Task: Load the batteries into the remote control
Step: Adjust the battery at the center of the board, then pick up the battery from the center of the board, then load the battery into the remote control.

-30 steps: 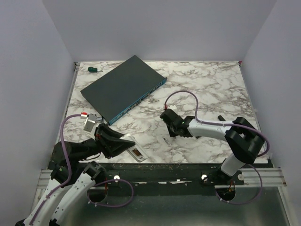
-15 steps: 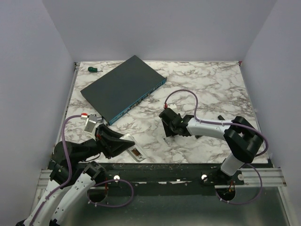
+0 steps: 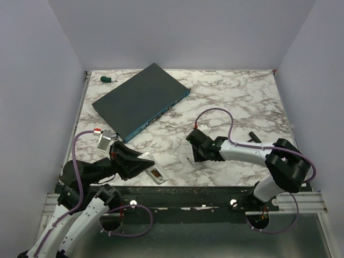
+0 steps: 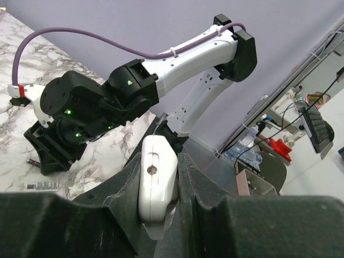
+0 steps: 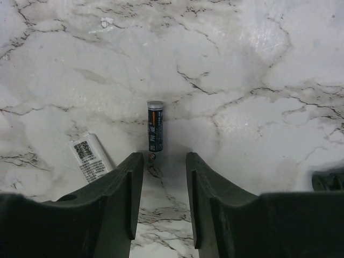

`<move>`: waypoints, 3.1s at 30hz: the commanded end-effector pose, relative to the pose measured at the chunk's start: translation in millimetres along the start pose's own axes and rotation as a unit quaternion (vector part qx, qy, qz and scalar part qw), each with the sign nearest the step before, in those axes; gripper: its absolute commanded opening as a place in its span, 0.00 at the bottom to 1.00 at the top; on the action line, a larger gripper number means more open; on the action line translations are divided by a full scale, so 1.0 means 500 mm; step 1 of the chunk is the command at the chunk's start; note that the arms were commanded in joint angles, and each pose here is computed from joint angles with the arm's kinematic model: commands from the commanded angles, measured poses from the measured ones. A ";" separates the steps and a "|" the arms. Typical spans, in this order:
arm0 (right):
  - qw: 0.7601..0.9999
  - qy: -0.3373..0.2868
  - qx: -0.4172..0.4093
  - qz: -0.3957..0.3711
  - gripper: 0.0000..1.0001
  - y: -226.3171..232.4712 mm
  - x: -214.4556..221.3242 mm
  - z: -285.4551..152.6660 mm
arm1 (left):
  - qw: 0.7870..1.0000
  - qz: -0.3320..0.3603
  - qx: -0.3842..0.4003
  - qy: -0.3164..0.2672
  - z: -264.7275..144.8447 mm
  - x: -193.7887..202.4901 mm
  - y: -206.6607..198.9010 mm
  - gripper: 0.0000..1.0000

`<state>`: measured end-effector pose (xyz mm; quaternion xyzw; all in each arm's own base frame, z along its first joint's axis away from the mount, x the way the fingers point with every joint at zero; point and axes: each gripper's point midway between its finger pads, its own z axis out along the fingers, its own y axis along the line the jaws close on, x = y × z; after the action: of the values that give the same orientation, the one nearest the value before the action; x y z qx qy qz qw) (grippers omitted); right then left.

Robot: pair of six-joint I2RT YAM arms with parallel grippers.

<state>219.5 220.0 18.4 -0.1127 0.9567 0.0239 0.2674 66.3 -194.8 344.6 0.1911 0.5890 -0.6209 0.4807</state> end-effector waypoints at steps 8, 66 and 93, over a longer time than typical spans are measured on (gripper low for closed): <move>0.999 0.005 0.025 0.024 0.43 -0.009 0.018 0.021 | 1.000 0.009 -0.007 -0.016 -0.003 -0.015 -0.001 0.00; 0.954 -0.126 -0.248 -0.114 0.01 0.223 -0.095 -0.438 | 0.951 -0.235 -0.146 -0.137 0.048 0.095 0.306 0.00; 0.943 -0.077 -0.263 -0.188 0.01 0.311 -0.084 -0.395 | 0.941 -0.257 -0.174 -0.137 0.035 0.111 0.325 0.00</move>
<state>124.3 355.9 207.2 -0.3317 0.8594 0.2316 0.3127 176.9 -208.2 212.4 -0.1305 0.6502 -0.6305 0.4035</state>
